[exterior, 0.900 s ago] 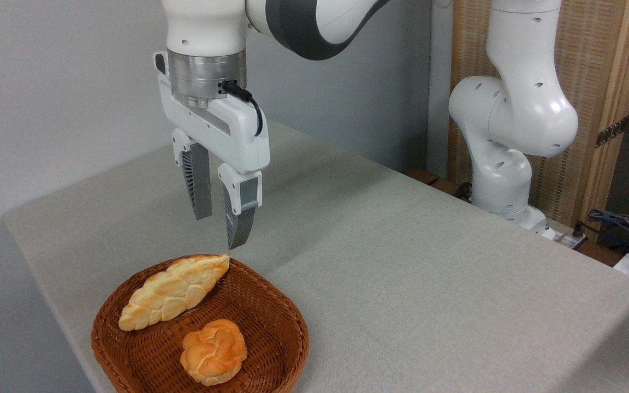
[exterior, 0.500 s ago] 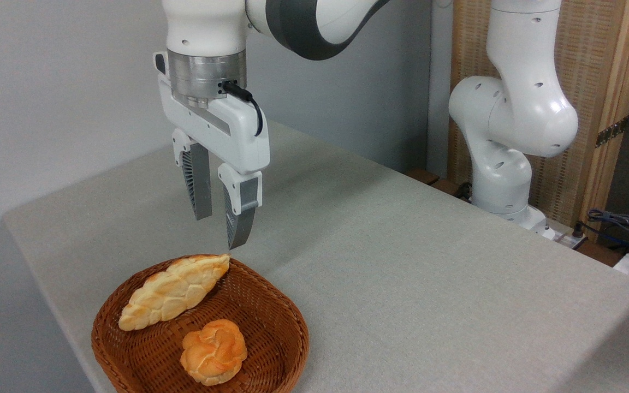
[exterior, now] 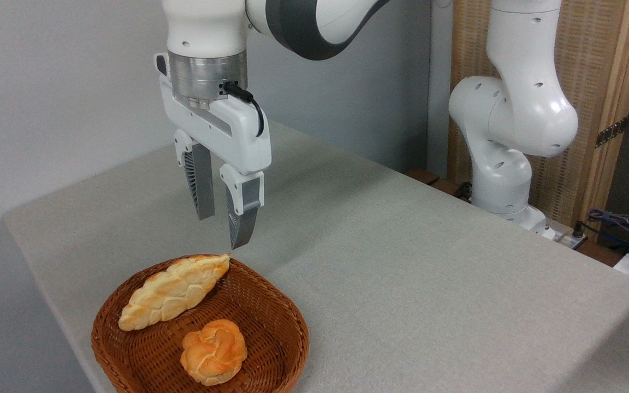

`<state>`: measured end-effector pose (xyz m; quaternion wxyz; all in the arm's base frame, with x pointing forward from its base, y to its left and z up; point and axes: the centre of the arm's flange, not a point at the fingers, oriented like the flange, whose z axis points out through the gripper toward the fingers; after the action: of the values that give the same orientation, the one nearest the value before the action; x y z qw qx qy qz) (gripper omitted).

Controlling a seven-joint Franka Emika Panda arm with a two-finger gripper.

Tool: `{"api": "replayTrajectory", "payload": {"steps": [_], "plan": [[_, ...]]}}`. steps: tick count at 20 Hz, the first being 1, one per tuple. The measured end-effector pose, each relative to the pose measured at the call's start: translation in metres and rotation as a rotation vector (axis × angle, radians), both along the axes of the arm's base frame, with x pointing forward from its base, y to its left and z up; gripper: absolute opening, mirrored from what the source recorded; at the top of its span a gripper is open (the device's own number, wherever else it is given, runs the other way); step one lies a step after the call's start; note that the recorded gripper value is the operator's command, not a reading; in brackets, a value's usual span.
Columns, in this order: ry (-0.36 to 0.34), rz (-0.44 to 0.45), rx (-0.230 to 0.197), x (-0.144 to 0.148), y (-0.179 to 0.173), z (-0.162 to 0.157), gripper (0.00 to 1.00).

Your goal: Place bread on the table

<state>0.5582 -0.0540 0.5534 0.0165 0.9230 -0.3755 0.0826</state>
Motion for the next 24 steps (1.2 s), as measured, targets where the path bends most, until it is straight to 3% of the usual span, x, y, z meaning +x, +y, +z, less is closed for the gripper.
{"api": "replayTrajectory", "payload": {"steps": [6,15,24], "plan": [[-0.002,-0.019,0.001,0.003,-0.012,-0.006,1.00],[-0.112,-0.041,-0.008,0.032,-0.035,-0.030,1.00],[-0.112,-0.076,-0.011,0.040,-0.059,-0.052,1.00]]}}
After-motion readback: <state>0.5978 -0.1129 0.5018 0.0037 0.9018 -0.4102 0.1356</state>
